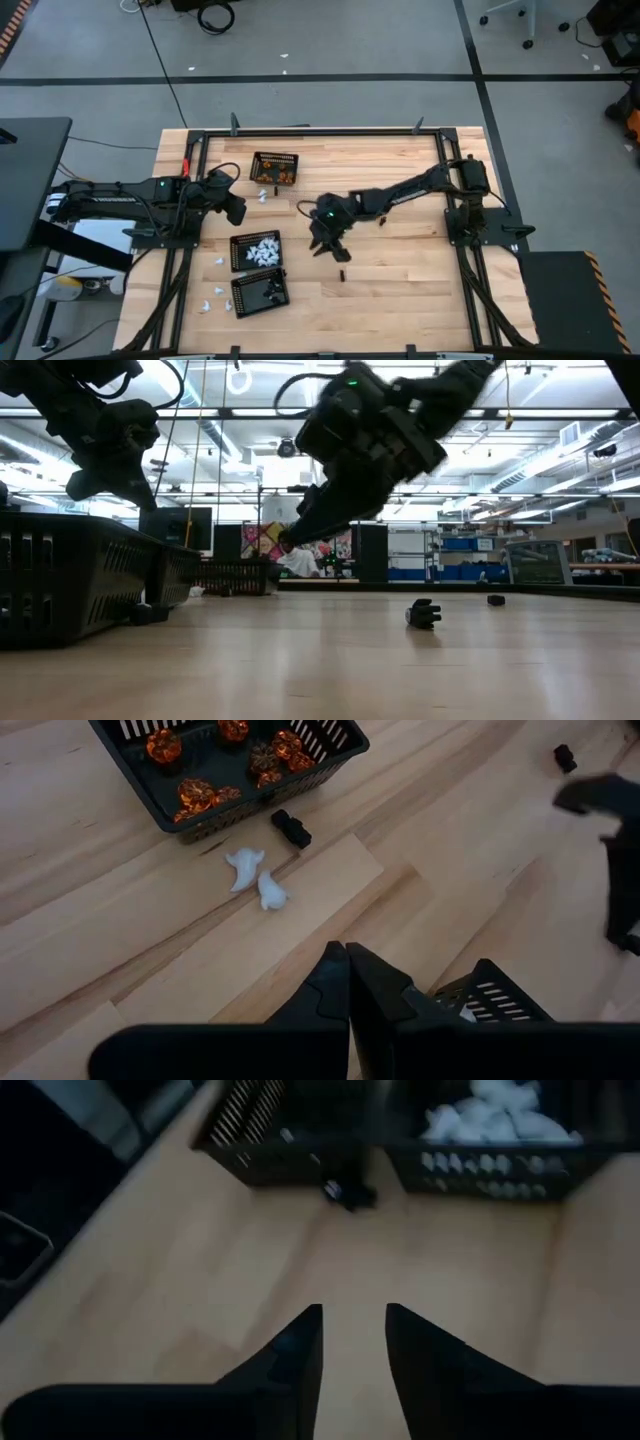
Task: Sort Halloween decoration
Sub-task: Put the black skeleton toy into the bottom black bin
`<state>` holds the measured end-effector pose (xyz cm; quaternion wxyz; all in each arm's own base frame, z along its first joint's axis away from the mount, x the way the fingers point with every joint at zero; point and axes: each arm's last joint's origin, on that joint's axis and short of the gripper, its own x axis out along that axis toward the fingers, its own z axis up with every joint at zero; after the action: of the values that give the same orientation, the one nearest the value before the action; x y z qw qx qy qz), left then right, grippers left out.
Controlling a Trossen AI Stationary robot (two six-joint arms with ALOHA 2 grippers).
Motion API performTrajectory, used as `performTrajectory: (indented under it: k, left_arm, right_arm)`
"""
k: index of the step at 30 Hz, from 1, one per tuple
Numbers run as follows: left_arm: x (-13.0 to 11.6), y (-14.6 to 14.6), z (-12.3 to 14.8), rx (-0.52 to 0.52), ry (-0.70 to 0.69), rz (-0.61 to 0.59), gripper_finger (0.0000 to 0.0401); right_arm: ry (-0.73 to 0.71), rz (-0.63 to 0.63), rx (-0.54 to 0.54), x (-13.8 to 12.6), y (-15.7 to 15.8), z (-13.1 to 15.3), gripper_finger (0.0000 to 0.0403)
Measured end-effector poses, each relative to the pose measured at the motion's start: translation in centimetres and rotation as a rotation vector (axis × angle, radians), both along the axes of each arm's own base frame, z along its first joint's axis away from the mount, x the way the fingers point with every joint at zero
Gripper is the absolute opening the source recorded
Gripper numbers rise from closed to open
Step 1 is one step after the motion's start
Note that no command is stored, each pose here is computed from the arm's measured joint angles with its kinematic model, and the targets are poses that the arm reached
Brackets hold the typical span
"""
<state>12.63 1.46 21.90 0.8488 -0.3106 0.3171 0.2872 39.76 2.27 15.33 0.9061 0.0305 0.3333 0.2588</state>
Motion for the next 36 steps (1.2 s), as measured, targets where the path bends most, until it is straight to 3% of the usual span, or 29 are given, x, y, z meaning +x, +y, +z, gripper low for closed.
performTrajectory:
  k: [4,9,14,20,29,36]
  left_arm:
    - [0.0,0.0,0.0,0.000,0.001,0.000,0.0005]
    - [0.0,0.0,0.0,-0.002,0.000,0.002,0.0005]
    - [0.0,0.0,0.0,0.000,0.002,-0.003,0.0005]
    - [-0.1,-0.2,-0.1,0.015,0.036,-0.110,0.0005]
    - [-0.3,-0.4,-0.4,-0.030,0.070,-0.160,0.0005]
    - [-0.4,-0.4,-0.4,-0.019,0.083,-0.174,0.0005]
  right_arm:
    - [-0.168,0.005,0.009,-0.4,2.3,-2.3,0.0112]
    - [-0.251,-0.097,-0.095,0.8,5.0,-3.7,0.0116]
    - [-0.226,-0.139,-0.051,2.6,6.4,-5.4,0.0145]
    - [-0.198,-0.213,0.017,4.8,6.4,-6.4,0.0201]
    - [-0.176,-0.236,-0.020,5.5,6.9,-7.5,0.0273]
    - [-0.236,-0.194,-0.113,5.4,7.7,-7.5,0.0272]
